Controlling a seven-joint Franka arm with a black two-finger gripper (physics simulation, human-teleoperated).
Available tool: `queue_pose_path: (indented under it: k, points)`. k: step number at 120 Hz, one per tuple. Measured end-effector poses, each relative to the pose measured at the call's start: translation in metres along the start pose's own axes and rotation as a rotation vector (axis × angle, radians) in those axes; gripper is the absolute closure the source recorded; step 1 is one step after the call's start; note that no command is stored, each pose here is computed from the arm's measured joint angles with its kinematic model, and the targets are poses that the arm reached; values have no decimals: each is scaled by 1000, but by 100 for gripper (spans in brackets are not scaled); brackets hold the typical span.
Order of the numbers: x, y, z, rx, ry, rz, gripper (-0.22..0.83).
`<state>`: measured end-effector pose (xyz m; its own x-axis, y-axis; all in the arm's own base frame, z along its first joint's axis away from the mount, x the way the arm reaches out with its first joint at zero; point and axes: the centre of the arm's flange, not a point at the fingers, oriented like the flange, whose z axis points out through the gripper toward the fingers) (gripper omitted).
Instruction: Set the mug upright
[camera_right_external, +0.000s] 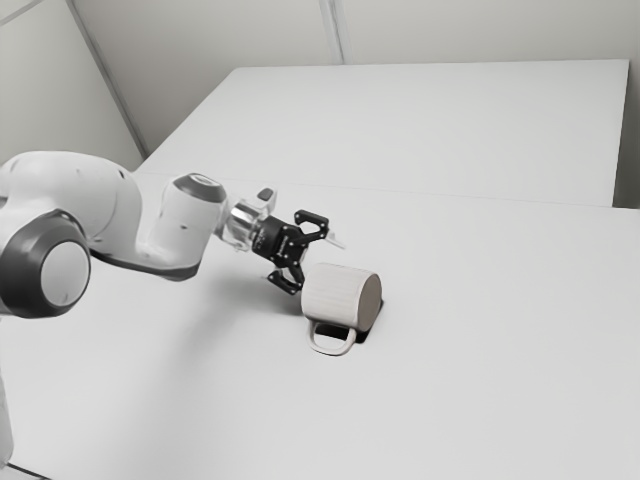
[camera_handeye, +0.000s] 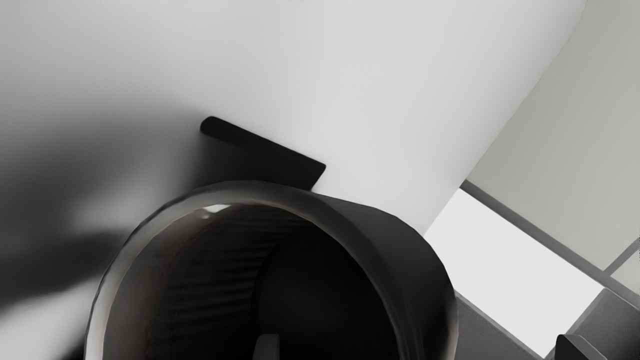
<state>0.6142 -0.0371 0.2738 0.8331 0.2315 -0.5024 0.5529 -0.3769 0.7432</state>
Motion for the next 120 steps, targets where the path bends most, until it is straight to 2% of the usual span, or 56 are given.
queue_pose_path:
  k: [5, 18, 25, 32, 49, 73, 83, 98, 120]
  points:
    - [1, 0, 0, 3, 6, 3, 8]
    - [1, 0, 2, 43, 12, 20, 39]
    - [1, 2, 3, 57, 13, 28, 50]
    - [1, 3, 3, 66, 17, 35, 59]
    - [0, 21, 2, 89, 27, 79, 69]
    - [-1, 28, 0, 128, 38, 107, 71]
    - [-10, 39, -3, 181, 42, 146, 71]
    - [-36, 66, -14, 386, 77, 283, 71]
    - [-79, 104, -19, 788, 140, 512, 71]
